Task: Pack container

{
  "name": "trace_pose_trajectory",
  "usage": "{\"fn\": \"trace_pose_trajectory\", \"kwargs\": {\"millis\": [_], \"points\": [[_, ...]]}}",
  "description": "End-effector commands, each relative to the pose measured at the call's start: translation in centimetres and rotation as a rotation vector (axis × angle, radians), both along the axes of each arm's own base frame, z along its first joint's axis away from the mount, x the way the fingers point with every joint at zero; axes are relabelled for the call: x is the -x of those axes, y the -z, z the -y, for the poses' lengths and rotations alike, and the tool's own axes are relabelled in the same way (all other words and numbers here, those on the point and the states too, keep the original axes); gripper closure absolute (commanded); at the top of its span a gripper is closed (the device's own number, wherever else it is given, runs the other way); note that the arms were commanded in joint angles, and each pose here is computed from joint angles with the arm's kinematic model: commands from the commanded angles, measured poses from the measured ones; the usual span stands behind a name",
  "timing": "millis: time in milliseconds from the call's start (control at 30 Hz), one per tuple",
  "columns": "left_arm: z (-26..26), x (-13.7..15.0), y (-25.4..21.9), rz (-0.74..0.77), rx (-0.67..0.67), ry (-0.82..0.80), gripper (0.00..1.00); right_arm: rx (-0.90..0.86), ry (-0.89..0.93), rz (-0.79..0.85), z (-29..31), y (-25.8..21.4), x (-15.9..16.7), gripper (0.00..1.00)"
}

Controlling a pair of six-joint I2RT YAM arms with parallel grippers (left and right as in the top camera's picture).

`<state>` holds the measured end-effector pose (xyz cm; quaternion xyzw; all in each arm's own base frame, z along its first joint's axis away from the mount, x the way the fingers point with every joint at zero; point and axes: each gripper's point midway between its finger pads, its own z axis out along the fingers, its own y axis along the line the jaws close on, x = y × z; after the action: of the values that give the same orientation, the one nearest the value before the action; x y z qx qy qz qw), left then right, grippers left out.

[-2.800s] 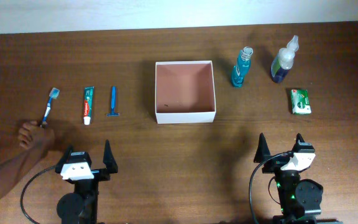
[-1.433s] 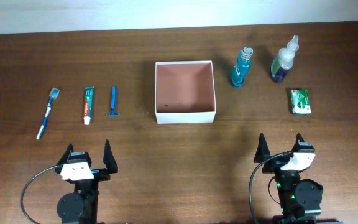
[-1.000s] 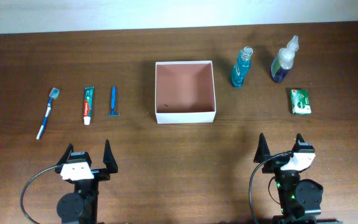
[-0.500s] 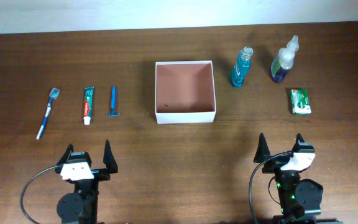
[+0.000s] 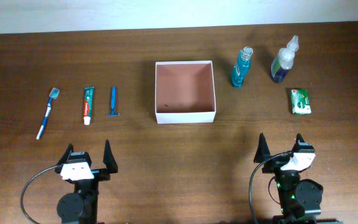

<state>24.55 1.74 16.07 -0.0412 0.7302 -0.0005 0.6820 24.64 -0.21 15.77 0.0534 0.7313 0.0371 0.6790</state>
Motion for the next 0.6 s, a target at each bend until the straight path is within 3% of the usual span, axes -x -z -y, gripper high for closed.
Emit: {"fn": "trace_pose_trajectory", "kwargs": {"millis": [0, 167, 567], "points": [[0.3, 0.0, 0.2, 0.001, 0.011, 0.014, 0.01, 0.002, 0.003, -0.006, 0.1, 0.3, 0.0, 0.02], [-1.1, 0.1, 0.4, -0.006, 0.006, -0.062, 0.00, 0.002, 0.004, -0.006, 0.1, 0.3, 0.0, 0.02], [-1.1, 0.1, 0.4, -0.007, 0.005, -0.066, 0.01, 0.002, 0.003, -0.006, 0.1, 0.3, 0.0, 0.02]]}}
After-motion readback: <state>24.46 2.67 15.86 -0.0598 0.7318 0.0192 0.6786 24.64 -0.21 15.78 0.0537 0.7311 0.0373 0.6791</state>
